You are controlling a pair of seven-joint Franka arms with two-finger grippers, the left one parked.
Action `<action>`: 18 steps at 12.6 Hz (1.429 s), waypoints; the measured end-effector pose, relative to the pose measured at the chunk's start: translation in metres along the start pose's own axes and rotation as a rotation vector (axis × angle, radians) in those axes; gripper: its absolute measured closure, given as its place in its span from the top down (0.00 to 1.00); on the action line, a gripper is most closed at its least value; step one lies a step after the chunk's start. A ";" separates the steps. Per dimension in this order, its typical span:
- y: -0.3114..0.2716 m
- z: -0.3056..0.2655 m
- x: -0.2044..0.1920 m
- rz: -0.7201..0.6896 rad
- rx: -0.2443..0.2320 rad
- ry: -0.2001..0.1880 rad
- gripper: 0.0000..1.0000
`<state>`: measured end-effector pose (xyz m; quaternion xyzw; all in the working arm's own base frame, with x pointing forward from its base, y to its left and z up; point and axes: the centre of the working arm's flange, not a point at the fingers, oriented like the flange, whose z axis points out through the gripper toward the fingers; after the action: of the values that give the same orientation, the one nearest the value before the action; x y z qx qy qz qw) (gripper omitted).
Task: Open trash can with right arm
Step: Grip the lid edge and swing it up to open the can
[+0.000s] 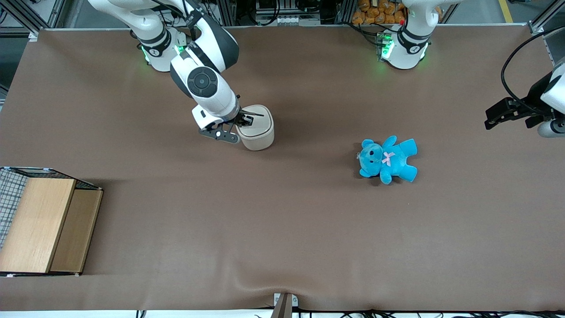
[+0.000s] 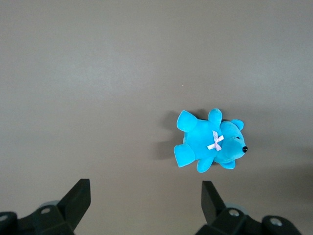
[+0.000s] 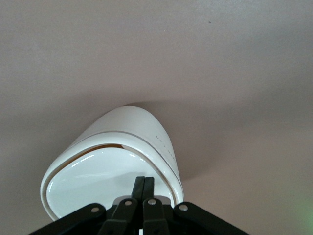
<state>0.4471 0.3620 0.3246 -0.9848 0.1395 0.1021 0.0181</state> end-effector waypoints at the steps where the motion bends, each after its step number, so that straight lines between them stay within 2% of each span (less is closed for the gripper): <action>1: 0.000 0.002 0.000 -0.001 -0.001 -0.003 0.01; 4: -0.002 0.005 0.000 0.000 0.003 -0.003 0.01; 10: -0.009 0.016 -0.004 0.006 -0.013 0.027 0.01; 13: -0.009 0.016 -0.005 0.013 -0.014 0.029 0.01; 16: -0.015 -0.006 -0.002 0.042 -0.036 0.014 0.01; 18: -0.025 -0.038 -0.002 0.065 -0.027 -0.025 0.01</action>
<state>0.4593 0.3842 0.3620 -0.9786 0.1696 0.1168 0.0034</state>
